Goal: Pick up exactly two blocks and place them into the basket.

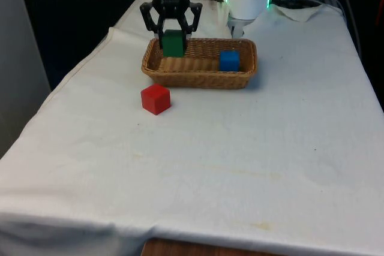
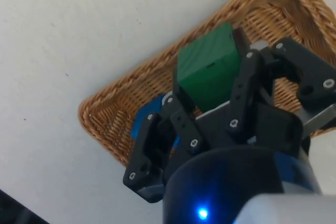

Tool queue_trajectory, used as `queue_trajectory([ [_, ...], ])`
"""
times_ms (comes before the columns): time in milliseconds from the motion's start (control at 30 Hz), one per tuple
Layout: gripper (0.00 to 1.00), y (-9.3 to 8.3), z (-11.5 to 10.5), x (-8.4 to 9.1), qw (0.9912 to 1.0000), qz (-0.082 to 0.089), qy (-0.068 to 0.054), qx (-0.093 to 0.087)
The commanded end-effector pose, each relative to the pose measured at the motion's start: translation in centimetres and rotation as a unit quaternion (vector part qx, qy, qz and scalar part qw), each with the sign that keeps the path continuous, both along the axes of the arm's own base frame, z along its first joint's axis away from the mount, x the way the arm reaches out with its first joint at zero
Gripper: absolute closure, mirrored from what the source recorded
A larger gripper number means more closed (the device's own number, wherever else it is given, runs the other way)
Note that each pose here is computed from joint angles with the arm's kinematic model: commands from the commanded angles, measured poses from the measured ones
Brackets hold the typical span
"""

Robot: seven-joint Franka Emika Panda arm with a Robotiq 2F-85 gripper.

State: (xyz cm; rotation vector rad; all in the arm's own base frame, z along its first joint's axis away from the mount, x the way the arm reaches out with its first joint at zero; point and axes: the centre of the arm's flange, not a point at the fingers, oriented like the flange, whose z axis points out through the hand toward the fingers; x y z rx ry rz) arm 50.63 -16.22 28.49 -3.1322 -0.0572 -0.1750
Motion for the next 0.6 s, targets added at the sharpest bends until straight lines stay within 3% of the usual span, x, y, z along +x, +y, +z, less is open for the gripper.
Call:
queue_trajectory([
  [0, 0.99, 0.0, -0.1, -0.1, 1.00000, -0.001, 0.001, 0.000],
  [333, 0.99, -0.4, -0.9, -1.8, 0.99980, -0.019, -0.003, -0.006],
  [500, 0.99, -0.4, -1.1, -2.4, 0.99977, -0.021, -0.004, 0.002],
  [567, 0.99, -0.6, -1.5, -3.1, 0.99953, -0.030, -0.007, -0.004],
])
